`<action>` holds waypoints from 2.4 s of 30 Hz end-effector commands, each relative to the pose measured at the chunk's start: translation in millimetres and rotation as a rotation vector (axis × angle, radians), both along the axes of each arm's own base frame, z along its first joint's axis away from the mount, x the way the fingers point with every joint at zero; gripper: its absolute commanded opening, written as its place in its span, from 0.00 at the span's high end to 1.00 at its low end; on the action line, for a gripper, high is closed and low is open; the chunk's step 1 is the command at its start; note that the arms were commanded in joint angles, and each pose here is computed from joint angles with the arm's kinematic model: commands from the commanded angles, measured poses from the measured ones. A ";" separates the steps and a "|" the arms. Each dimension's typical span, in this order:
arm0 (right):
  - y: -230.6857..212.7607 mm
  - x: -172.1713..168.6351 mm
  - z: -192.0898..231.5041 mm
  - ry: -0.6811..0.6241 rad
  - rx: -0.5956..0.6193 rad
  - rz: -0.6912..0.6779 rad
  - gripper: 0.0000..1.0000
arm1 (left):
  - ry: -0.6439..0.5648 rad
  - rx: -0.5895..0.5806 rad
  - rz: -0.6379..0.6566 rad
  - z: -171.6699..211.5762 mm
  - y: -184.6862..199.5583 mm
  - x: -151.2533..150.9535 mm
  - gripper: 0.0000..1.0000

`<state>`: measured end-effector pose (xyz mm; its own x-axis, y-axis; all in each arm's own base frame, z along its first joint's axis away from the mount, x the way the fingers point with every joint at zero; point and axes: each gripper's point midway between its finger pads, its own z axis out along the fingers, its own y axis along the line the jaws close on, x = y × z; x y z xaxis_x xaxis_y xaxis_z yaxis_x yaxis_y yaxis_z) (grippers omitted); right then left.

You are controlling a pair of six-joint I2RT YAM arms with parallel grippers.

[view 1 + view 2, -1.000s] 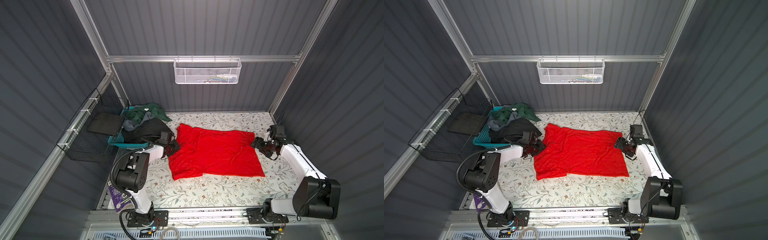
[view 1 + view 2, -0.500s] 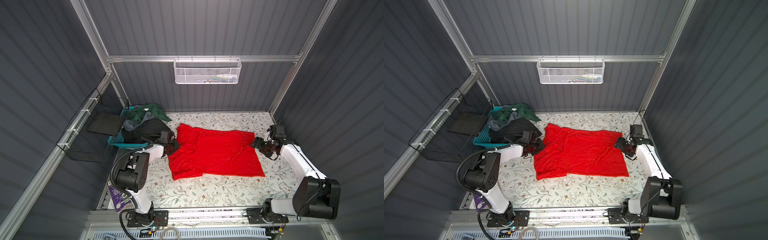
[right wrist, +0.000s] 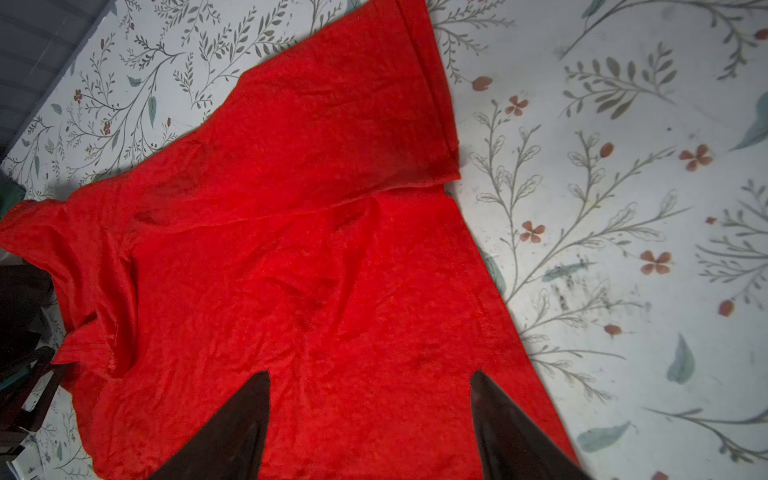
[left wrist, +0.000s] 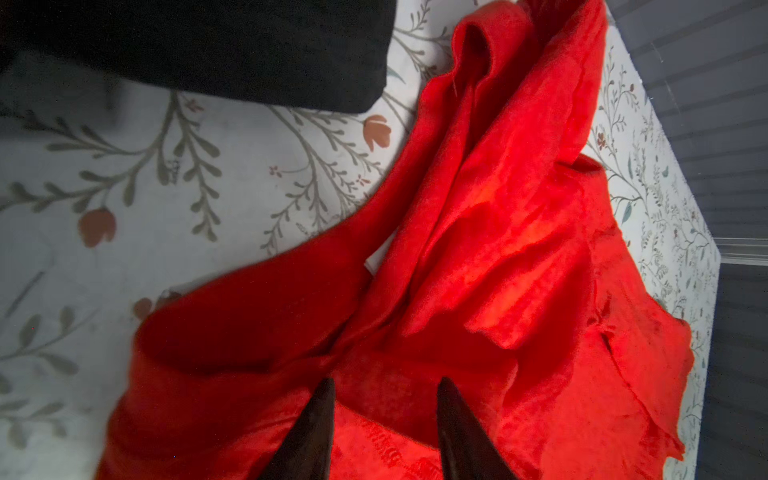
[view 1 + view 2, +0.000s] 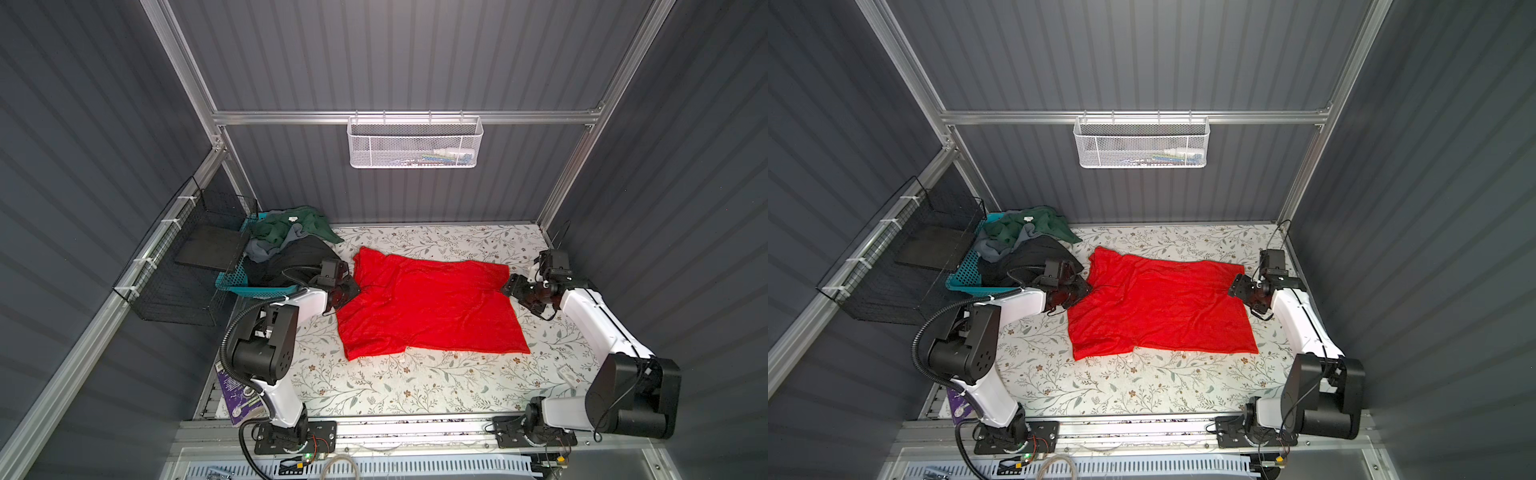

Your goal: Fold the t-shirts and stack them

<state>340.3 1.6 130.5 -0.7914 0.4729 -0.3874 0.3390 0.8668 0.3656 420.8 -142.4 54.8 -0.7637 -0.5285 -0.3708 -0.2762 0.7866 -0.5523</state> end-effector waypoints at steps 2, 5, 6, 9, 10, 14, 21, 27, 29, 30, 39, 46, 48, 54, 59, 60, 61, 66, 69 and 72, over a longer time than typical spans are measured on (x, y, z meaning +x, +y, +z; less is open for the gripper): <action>1.3 -0.7 -0.9 0.003 -0.003 0.008 0.24 | -0.007 -0.054 -0.010 7.0 -7.6 4.4 0.57; 1.2 -1.0 -2.0 0.005 -0.004 0.008 0.24 | -0.025 -0.017 -0.022 14.3 -9.2 3.5 0.57; 1.5 -1.1 -2.6 0.007 -0.004 0.008 0.24 | -0.036 0.005 -0.027 18.7 -10.3 3.4 0.56; 1.3 -0.8 -3.2 0.006 -0.005 0.008 0.24 | -0.038 0.027 -0.040 22.9 -13.3 3.4 0.55; 1.4 -0.9 -3.0 0.006 -0.004 0.008 0.24 | -0.033 0.026 -0.044 21.6 -14.6 3.5 0.54; 1.4 -0.8 -2.8 0.005 -0.003 0.008 0.24 | -0.018 0.029 -0.059 15.8 -21.2 4.8 0.54; 1.2 -2.6 -3.9 0.006 -0.007 0.009 0.24 | -0.012 0.055 -0.094 9.5 -35.7 9.6 0.54; 1.5 -2.8 -4.1 0.006 -0.004 0.010 0.24 | 0.006 0.122 -0.146 1.0 -47.3 9.3 0.54; 1.4 -2.2 -3.9 0.004 -0.006 0.011 0.24 | 0.014 0.164 -0.155 -3.0 -46.8 8.4 0.55; 1.6 -2.2 -3.6 0.004 -0.006 0.012 0.24 | 0.020 0.179 -0.160 -6.1 -46.5 7.2 0.56; 1.6 -1.4 -4.2 0.005 -0.003 0.010 0.24 | 0.025 0.268 -0.180 -14.8 -43.9 8.1 0.68; 1.6 -0.7 -3.7 0.007 -0.004 0.011 0.23 | 0.013 0.294 -0.183 -13.5 -42.8 10.2 0.77; 2.0 -0.2 -3.5 0.008 -0.003 0.012 0.24 | 0.017 0.299 -0.190 -16.0 -43.3 10.0 0.84; 1.5 -0.1 -3.5 0.008 -0.003 0.011 0.23 | 0.024 0.307 -0.197 -18.5 -43.5 9.4 0.89; 1.5 -0.4 -3.8 0.009 -0.005 0.012 0.23 | -0.011 0.334 -0.222 -3.7 -49.5 1.8 0.91; 1.2 -0.2 -3.5 0.007 -0.005 0.012 0.24 | -0.012 0.341 -0.224 -2.0 -49.1 -0.6 0.91; 1.3 -0.2 -3.5 0.008 -0.005 0.012 0.23 | -0.015 0.343 -0.225 0.0 -49.3 -2.5 0.91; 0.5 -0.5 -6.7 0.018 -0.009 0.012 0.24 | -0.029 0.354 -0.219 3.9 -46.8 -12.0 0.92; -3.3 -2.5 -8.5 0.034 -0.033 0.006 0.24 | -0.020 0.370 -0.216 0.2 -43.9 -16.8 0.93; -8.7 -6.1 -9.6 0.055 -0.063 -0.003 0.24 | -0.005 0.374 -0.215 -4.1 -42.4 -20.0 0.96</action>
